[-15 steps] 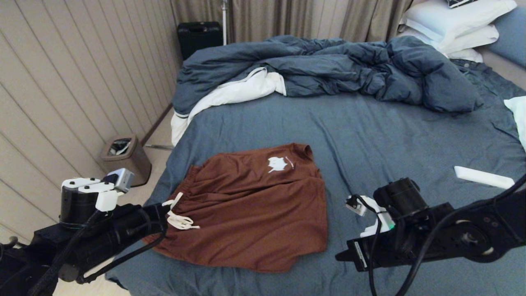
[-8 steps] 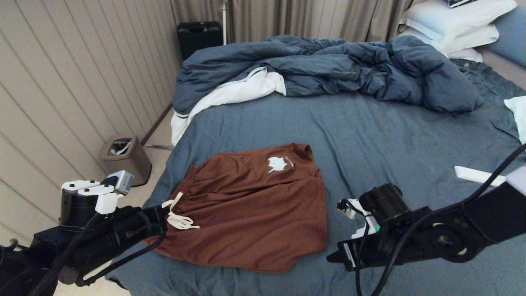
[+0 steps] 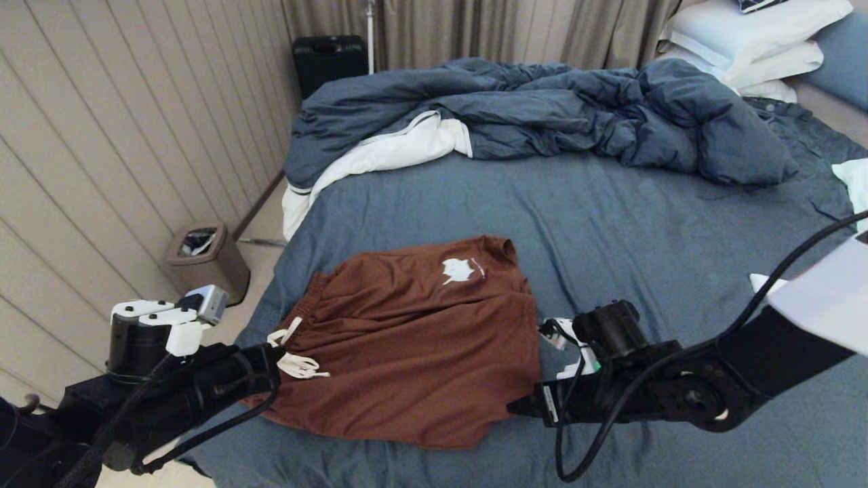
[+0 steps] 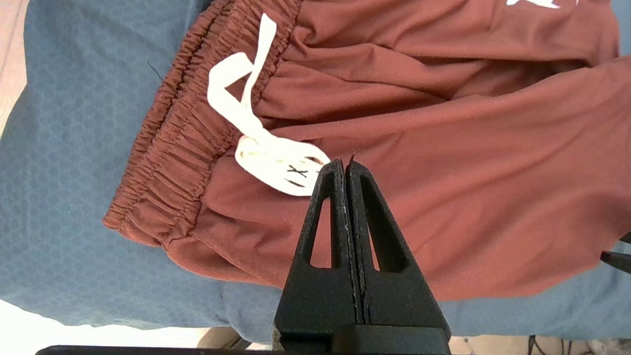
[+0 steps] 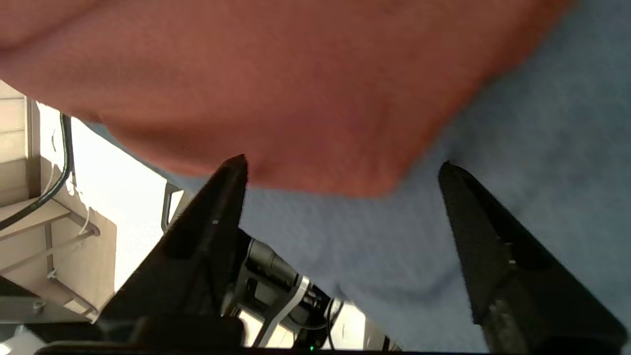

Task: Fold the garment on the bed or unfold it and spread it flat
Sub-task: Unford the brown shorts

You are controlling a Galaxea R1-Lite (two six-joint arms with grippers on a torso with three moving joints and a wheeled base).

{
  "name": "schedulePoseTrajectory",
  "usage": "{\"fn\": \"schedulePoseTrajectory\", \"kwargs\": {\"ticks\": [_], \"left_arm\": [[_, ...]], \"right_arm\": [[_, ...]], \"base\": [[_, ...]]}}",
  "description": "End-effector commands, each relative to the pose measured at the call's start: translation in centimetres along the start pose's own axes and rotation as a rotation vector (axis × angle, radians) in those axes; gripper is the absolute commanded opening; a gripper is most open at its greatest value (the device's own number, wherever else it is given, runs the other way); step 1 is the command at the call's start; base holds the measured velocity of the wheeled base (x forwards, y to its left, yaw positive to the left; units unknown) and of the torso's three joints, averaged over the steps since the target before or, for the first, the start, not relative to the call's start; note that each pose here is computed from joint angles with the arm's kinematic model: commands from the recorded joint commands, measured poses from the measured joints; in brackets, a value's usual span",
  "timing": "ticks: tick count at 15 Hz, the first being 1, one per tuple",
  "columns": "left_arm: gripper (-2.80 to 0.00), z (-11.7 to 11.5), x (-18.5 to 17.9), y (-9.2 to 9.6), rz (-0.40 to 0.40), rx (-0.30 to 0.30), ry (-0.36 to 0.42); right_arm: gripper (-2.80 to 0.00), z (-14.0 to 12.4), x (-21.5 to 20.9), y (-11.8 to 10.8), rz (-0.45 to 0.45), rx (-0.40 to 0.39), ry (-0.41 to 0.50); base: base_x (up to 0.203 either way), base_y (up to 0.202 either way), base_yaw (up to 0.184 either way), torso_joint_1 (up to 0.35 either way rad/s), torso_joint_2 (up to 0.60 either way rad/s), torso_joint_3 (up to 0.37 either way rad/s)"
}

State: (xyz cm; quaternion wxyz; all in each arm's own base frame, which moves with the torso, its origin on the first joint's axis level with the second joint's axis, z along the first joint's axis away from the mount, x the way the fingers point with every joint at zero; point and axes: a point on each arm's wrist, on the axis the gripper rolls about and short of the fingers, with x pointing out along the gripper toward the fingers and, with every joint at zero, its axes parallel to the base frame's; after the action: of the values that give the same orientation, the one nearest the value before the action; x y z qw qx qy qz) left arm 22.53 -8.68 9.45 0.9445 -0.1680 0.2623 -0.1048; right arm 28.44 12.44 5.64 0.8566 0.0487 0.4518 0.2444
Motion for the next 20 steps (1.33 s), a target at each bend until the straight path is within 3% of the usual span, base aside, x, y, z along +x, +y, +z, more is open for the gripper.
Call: {"fn": "schedulePoseTrajectory", "kwargs": {"ticks": [1, 7, 10, 15, 20], "left_arm": [[-2.8, -0.3, 0.3, -0.1, 0.002, 0.002, 0.011], [-2.8, -0.6, 0.8, 0.0, 0.01, 0.005, 0.025], [-2.8, -0.7, 1.0, 0.0, 0.008, 0.007, 0.021], [-2.8, -0.9, 1.4, 0.0, 0.004, 0.008, 0.001], [-2.8, -1.3, 1.9, 0.2, 0.004, 0.012, 0.0]], "right_arm": [[0.0, -0.4, 1.0, 0.5, 0.017, -0.007, 0.003], [0.0, -0.7, 1.5, 1.6, 0.062, -0.039, -0.082], [0.0, -1.0, 1.5, 2.4, 0.081, -0.046, -0.082], [0.0, -0.8, -0.8, 3.9, 0.129, -0.07, -0.149], [0.0, -1.2, -4.6, 6.0, 0.264, -0.147, -0.305]], "base": [[0.0, 0.0, 0.0, 0.0, 0.0, 0.0], [0.0, 0.0, 0.0, 0.0, 0.0, 0.0], [0.0, 0.0, 0.0, 0.0, 0.0, 0.0], [0.0, 0.0, 0.0, 0.0, 0.0, 0.0], [0.0, 0.0, 0.0, 0.0, 0.0, 0.0]]}}
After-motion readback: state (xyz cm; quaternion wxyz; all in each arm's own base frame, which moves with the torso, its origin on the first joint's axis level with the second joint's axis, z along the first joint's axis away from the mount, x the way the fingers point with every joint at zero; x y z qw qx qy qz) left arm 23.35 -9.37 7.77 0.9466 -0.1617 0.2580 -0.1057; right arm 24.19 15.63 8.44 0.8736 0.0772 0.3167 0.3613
